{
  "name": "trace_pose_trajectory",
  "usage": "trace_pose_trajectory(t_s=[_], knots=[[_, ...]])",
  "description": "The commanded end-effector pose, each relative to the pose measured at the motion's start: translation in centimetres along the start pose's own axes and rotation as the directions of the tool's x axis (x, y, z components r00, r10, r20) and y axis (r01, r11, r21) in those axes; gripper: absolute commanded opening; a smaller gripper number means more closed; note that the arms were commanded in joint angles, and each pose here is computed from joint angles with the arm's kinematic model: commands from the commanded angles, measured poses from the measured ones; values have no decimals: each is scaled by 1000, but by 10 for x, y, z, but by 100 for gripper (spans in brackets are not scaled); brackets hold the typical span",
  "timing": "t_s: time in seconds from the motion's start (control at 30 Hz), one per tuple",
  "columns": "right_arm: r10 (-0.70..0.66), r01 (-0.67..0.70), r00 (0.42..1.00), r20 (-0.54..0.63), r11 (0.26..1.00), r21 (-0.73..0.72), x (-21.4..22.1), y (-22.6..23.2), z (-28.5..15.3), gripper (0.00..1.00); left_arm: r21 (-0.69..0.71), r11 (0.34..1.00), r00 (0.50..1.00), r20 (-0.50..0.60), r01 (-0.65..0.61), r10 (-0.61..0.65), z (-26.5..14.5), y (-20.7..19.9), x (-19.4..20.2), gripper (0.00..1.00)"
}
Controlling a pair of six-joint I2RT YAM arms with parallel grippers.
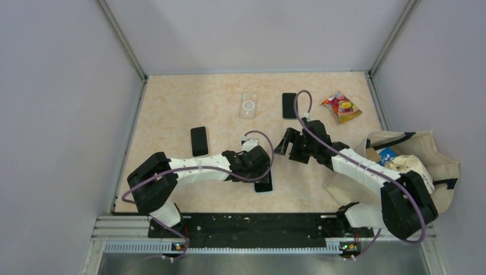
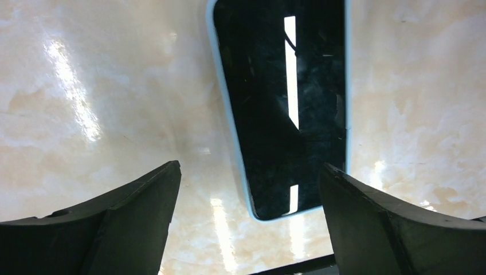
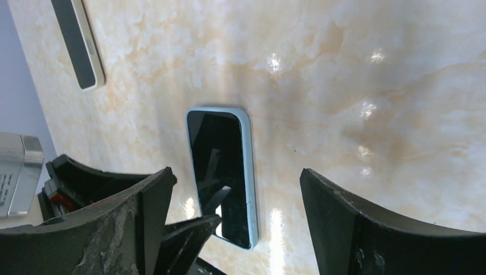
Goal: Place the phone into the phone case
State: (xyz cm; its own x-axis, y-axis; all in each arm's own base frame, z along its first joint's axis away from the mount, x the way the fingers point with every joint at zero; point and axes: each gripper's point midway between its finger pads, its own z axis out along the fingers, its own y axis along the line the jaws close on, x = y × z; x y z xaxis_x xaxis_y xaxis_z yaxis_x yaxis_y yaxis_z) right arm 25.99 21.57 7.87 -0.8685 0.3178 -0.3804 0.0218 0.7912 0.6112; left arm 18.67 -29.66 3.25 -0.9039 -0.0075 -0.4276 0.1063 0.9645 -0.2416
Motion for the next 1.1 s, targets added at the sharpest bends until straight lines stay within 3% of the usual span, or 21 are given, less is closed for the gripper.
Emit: trace_pose_trajectory(t_s=[0.0, 0.23, 0.5, 1.07], knots=[[-24, 13, 992, 123, 996, 88, -30, -9, -22, 82, -15, 1000, 996, 86, 16, -14, -19, -23, -16, 97], [-30, 18, 994, 105, 994, 107, -27, -17, -22, 82, -57, 998, 998, 63, -12, 15, -10, -50, -6, 99], [-39, 30, 995, 94, 994, 102, -23, -18, -23, 82, -197, 980, 999, 27, -24, 30, 2, -37, 3, 99], [-39, 32, 996, 76, 995, 94, -19, -20, -19, 82, -202, 978, 999, -17, -52, 49, 13, -44, 15, 99]])
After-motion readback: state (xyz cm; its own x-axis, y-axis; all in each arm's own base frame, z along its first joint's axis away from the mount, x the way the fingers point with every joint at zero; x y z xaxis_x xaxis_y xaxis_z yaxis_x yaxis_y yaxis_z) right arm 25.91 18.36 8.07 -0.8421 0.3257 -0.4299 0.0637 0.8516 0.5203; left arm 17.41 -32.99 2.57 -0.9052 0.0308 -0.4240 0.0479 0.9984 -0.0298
